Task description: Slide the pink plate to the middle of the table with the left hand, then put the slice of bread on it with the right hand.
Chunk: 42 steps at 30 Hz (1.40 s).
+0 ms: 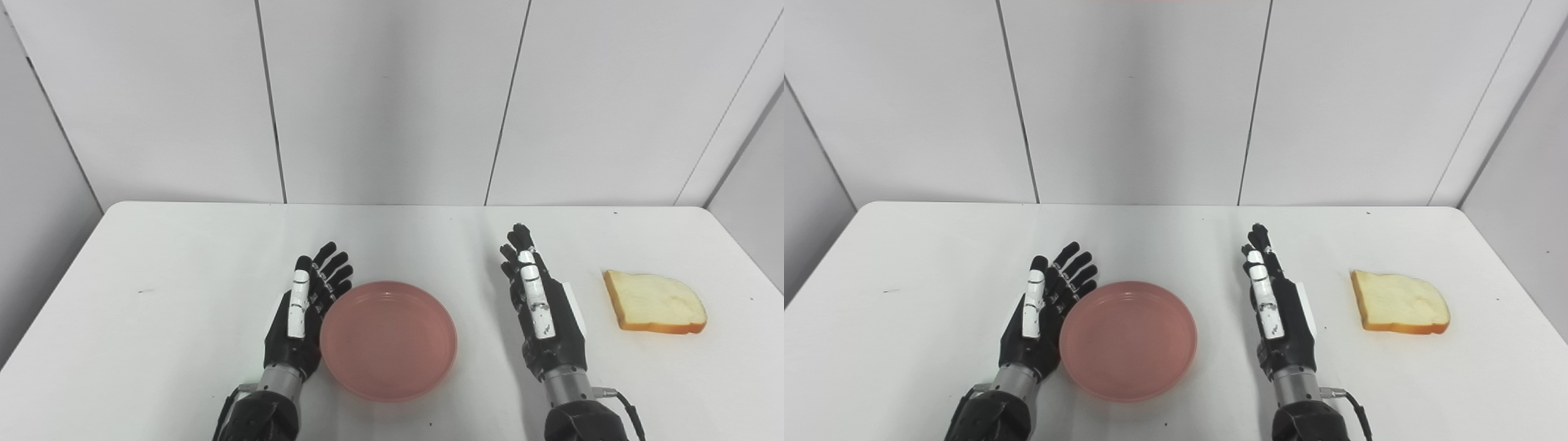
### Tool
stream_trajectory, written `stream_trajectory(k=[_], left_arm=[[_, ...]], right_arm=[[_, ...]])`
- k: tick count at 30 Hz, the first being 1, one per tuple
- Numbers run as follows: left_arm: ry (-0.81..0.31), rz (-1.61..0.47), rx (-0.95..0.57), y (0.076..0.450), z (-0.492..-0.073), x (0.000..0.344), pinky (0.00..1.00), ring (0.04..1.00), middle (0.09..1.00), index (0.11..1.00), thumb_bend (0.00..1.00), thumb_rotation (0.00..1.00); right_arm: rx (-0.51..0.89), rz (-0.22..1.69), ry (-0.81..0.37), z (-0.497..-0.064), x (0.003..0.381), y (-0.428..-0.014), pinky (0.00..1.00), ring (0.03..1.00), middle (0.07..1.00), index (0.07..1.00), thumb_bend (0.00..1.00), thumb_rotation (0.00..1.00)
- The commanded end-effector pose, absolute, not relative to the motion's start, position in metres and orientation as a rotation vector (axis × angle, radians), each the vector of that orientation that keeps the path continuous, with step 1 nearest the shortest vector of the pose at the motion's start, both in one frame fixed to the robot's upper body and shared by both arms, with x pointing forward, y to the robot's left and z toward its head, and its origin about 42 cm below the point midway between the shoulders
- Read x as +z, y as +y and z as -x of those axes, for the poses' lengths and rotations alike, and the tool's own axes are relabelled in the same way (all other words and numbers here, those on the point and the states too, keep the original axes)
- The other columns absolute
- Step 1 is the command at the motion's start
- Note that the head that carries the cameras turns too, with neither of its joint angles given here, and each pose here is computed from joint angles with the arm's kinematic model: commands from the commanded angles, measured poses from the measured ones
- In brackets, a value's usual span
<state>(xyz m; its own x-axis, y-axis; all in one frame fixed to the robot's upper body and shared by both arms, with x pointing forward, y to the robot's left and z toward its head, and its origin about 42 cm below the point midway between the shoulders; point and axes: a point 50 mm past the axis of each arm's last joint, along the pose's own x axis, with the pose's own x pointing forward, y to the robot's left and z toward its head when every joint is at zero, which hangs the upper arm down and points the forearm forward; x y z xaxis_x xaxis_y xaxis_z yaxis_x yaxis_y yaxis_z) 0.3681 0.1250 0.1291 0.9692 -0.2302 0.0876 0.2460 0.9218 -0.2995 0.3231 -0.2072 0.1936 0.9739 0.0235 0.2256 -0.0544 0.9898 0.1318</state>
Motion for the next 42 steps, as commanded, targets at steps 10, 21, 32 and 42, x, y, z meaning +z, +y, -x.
stream_trajectory(k=[10, 21, 32, 42], left_arm=[[-0.093, 0.326, -0.270, 0.088, -0.365, 0.136, 0.93, 0.923, 0.918, 0.893, 0.70, 0.98], [-0.100, 0.313, -0.261, 0.076, -0.369, 0.138, 0.93, 0.909, 0.902, 0.886, 0.72, 0.98], [-0.122, 0.280, -0.252, 0.071, -0.376, 0.144, 0.91, 0.887, 0.896, 0.879, 0.70, 1.00], [-0.128, 0.295, -0.270, 0.084, -0.377, 0.150, 0.93, 0.906, 0.918, 0.901, 0.68, 1.00]], right_arm=[[0.038, -0.153, -0.319, -0.329, 0.214, -0.227, 1.00, 0.967, 0.971, 0.971, 0.68, 0.89], [0.003, -0.086, -0.432, -0.331, 0.256, -0.279, 1.00, 0.963, 0.956, 0.952, 0.65, 0.84], [0.022, 0.202, -0.464, -0.330, 0.321, -0.349, 0.95, 0.910, 0.903, 0.909, 0.63, 0.64], [0.045, 0.637, -0.340, -0.334, 0.359, -0.421, 0.86, 0.888, 0.890, 0.899, 0.71, 0.47]])
